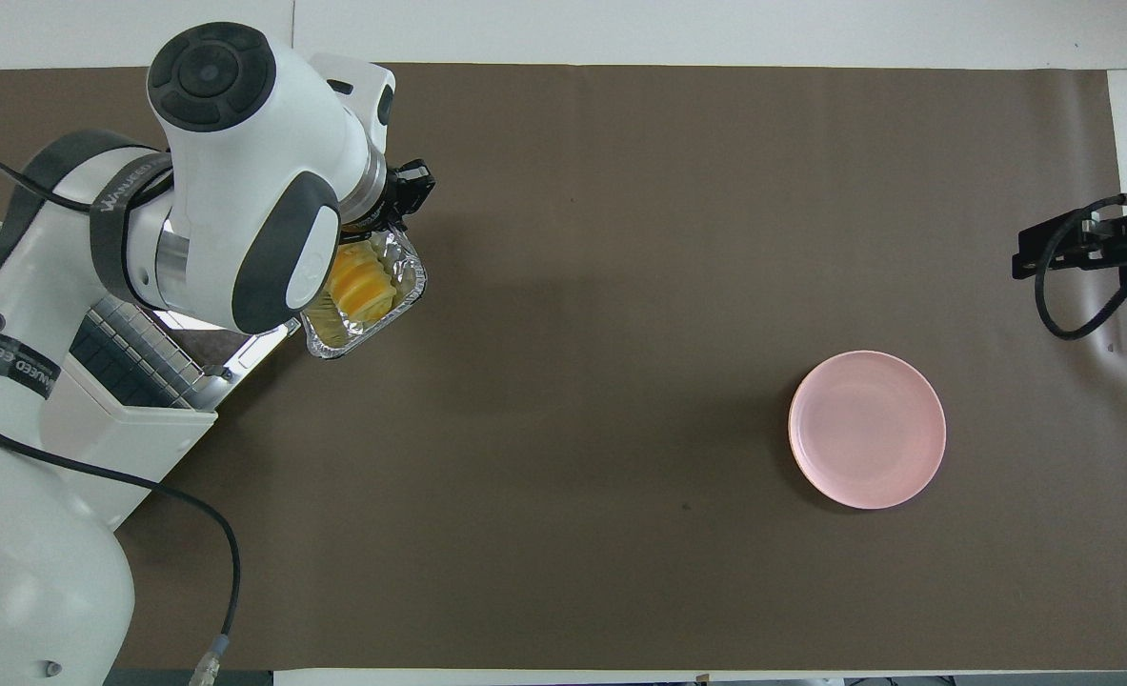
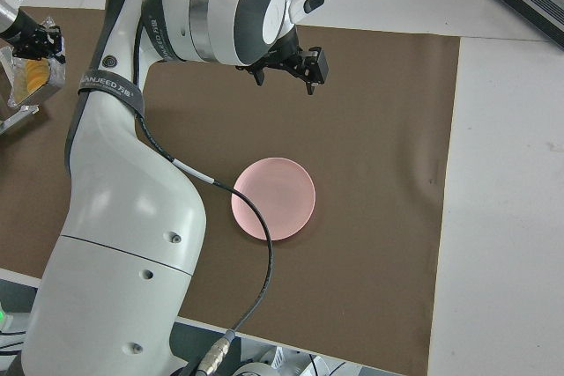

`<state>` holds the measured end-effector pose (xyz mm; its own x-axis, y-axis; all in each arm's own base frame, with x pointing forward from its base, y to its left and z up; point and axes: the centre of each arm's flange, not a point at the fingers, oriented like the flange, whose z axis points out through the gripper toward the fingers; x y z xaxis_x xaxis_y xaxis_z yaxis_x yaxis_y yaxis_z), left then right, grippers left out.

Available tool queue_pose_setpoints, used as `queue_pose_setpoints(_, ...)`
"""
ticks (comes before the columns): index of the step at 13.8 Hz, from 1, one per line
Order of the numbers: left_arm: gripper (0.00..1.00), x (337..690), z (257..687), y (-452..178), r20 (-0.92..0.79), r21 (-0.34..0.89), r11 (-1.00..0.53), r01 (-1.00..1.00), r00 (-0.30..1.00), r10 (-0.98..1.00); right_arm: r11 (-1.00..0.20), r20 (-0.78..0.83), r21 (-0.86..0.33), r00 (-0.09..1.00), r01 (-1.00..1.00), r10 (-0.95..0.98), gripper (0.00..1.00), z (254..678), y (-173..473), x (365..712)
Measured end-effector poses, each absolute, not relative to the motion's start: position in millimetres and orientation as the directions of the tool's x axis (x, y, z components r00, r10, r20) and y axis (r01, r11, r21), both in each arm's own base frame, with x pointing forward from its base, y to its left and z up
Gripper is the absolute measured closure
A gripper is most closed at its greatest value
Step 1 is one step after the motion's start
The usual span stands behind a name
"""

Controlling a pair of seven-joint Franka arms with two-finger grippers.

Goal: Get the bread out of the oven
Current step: 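Pull the foil tray out of the oven with the left gripper, then carry the foil tray to the table center and lower it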

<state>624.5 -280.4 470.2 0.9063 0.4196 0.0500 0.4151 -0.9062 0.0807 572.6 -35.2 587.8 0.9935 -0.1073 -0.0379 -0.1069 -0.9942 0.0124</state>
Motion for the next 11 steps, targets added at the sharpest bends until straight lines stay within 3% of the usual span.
queue_pose_setpoints(4,0.98,612,465,-316,0.055,0.084,-0.965,0.249,0.966,0.254,-0.994,-0.038,0.012,0.994,-0.107,-0.107,0.00,588,-35,573)
queue_pose_setpoints(8,0.98,556,418,-431,0.063,-0.018,-1.000,0.019,0.998,0.018,-0.994,-0.038,0.012,0.994,-0.107,-0.107,0.00,588,-35,573)
queue_pose_setpoints(11,0.98,529,403,-477,0.069,-0.044,-0.997,-0.066,0.995,-0.069,-0.994,-0.038,0.012,0.994,-0.107,-0.107,0.00,588,-35,573)
